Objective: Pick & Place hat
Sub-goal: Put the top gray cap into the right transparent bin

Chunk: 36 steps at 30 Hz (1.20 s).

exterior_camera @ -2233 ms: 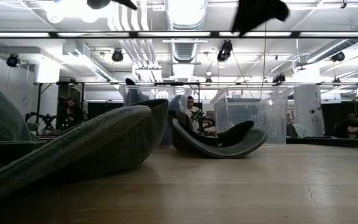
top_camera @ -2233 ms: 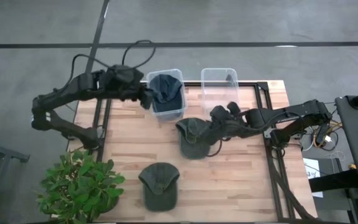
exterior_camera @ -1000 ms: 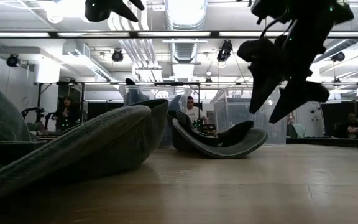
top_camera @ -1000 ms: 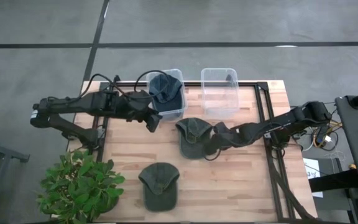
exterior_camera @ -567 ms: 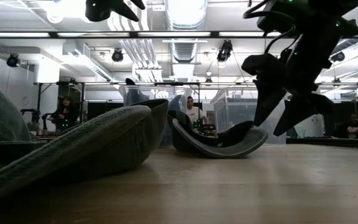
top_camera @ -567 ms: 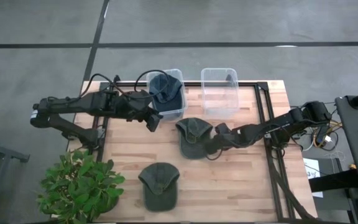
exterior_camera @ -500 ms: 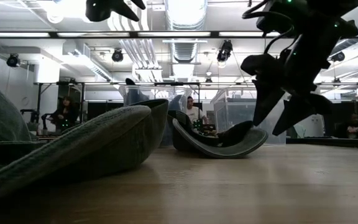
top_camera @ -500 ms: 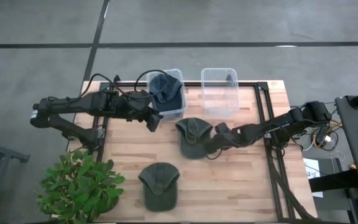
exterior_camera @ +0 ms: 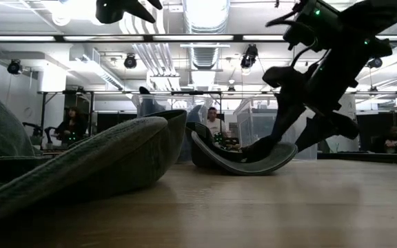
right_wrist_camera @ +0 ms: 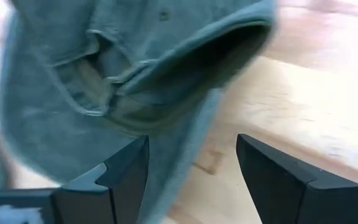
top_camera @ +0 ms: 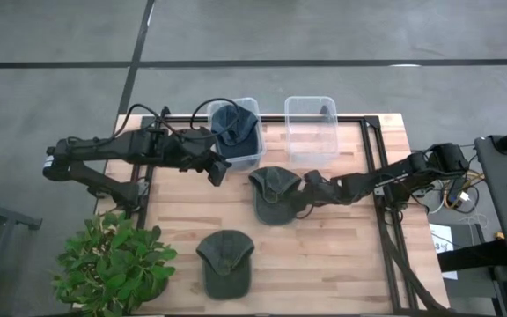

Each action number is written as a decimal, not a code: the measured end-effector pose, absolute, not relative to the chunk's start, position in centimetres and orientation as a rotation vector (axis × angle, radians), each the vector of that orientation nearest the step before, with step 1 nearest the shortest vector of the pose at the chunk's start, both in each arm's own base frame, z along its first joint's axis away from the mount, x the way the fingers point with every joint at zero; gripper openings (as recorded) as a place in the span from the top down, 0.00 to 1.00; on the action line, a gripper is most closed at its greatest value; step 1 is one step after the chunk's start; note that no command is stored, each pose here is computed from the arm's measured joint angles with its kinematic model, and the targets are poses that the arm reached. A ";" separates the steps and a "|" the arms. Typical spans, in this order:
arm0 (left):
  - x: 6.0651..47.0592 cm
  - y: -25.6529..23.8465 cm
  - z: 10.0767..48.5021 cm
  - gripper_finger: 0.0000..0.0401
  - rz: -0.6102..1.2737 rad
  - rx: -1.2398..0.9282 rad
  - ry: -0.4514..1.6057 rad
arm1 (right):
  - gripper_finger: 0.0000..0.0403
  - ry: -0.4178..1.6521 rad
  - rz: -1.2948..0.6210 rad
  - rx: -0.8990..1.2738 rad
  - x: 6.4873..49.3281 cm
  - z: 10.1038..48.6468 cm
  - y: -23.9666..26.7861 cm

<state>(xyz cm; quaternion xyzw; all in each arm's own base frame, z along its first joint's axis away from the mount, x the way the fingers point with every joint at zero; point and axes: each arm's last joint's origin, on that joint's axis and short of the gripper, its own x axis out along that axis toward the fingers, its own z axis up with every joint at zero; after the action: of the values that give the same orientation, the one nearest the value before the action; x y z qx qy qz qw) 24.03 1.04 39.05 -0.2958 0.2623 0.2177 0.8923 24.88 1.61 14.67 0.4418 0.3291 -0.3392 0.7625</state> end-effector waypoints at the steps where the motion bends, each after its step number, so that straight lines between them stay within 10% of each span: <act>1: 24.0 1.0 39.1 0.65 0.451 -0.614 0.544 | 0.42 0.700 -0.718 0.975 25.0 14.6 1.6; 19: 24.1 1.0 39.2 0.65 0.446 -0.617 0.524 | 0.52 0.628 -0.686 1.019 24.6 13.7 1.5; 36: 24.3 1.0 39.4 0.65 0.438 -0.621 0.501 | 0.93 0.634 -0.576 1.058 27.0 11.1 1.7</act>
<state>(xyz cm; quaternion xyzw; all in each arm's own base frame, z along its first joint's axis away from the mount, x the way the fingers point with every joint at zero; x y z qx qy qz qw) 24.30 1.04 39.40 -0.3001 0.2420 0.2113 0.8982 27.00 1.74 11.05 0.4893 0.2929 -0.2661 0.7772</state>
